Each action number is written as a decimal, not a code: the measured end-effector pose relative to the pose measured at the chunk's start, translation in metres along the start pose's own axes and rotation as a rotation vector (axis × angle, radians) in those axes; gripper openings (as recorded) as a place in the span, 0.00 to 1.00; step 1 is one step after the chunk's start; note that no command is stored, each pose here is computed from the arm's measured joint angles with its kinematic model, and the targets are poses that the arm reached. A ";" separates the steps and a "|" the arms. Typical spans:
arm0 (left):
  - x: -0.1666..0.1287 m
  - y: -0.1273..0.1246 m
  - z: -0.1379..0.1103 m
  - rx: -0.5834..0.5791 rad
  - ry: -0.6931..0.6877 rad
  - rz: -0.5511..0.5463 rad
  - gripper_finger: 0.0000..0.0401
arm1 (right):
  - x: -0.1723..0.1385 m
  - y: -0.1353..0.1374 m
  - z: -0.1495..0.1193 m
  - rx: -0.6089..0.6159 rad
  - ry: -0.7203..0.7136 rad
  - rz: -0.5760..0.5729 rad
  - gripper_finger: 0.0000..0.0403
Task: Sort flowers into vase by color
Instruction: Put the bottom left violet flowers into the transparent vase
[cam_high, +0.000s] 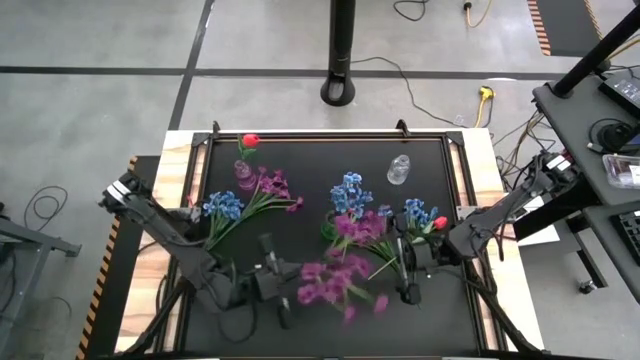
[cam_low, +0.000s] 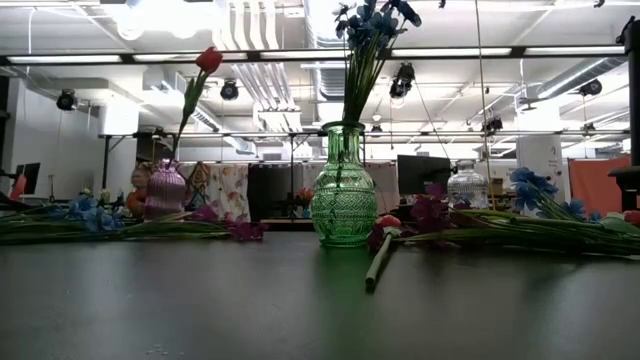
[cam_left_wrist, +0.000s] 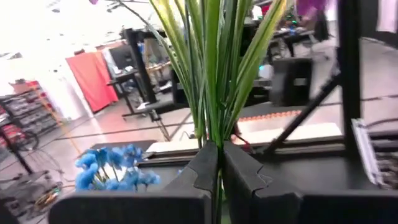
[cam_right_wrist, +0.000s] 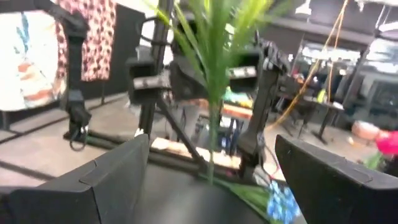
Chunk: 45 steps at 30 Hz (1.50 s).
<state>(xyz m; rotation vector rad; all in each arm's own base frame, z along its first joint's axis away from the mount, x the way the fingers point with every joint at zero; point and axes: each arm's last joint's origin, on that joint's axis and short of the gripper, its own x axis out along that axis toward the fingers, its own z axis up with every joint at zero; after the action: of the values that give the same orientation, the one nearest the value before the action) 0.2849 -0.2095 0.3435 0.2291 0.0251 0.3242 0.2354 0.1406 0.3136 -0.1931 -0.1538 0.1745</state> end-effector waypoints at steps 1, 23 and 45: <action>0.005 -0.001 -0.001 -0.007 -0.005 0.006 0.00 | 0.002 0.001 0.002 0.003 -0.017 0.024 0.85; 0.056 -0.018 -0.008 0.009 -0.016 -0.006 0.00 | 0.049 0.003 0.016 -0.070 0.074 -0.076 0.76; 0.056 -0.014 -0.009 0.029 0.023 0.042 0.27 | 0.052 0.001 0.014 -0.037 0.090 -0.082 0.08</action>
<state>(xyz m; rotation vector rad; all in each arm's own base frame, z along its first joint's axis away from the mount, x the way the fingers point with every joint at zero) 0.3414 -0.2028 0.3321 0.2546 0.0476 0.3683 0.2836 0.1540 0.3337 -0.2306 -0.0751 0.0816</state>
